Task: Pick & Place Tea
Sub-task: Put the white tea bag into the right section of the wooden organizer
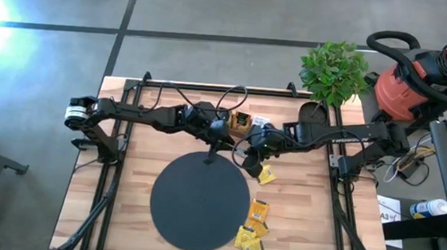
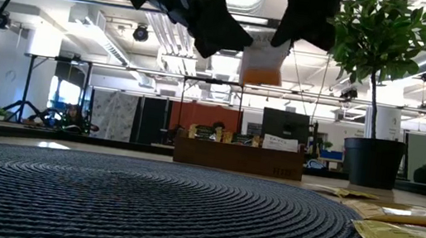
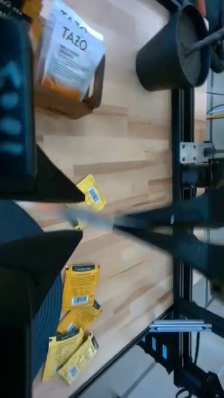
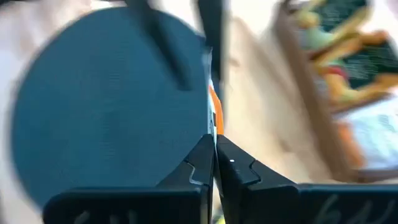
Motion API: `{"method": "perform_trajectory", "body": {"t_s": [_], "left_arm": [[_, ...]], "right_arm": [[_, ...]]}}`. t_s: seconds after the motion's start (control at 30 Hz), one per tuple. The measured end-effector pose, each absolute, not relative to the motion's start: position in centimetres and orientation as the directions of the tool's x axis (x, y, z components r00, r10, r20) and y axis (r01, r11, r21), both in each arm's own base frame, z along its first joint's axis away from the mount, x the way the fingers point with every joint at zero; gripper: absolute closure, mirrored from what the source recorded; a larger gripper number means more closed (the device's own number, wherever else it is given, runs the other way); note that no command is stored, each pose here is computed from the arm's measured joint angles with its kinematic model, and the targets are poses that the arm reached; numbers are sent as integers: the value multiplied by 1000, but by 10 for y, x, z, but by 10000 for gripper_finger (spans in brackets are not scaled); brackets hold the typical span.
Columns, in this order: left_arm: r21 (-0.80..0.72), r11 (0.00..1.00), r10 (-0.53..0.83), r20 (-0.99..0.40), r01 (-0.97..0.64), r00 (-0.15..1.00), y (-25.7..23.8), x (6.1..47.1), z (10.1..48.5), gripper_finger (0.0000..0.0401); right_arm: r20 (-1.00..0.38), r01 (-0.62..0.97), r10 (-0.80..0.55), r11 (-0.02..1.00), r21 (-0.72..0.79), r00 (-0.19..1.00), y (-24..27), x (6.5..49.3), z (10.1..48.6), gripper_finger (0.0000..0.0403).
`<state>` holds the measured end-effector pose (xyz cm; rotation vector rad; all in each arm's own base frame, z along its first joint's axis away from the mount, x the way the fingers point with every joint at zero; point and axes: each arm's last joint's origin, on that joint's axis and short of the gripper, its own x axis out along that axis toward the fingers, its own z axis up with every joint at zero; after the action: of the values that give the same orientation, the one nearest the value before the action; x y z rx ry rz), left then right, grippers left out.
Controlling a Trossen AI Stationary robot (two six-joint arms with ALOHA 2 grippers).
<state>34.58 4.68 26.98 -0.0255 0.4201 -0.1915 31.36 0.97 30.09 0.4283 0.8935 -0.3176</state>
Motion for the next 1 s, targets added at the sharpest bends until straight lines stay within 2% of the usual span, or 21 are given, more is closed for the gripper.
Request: {"method": "perform_trajectory", "body": {"t_s": [0.13,0.23,0.4,0.6,1.0], "left_arm": [[-58,989,-147,-424,135,894,48,345,269,282],[-36,997,-76,-464,67,883,50,342,266,265],[-43,998,-54,-530,37,846,50,335,264,262],[-69,997,-58,-566,23,822,49,330,263,261],[-107,994,-56,-577,-7,815,49,328,264,261]], "right_arm": [[-812,501,-178,851,156,555,0,311,299,394],[-816,516,-210,848,122,539,-12,310,298,394],[-844,543,-256,838,49,471,-41,303,287,394],[-876,518,-210,854,52,434,-74,293,271,394],[-870,513,-137,846,145,473,-102,282,233,394]]}}
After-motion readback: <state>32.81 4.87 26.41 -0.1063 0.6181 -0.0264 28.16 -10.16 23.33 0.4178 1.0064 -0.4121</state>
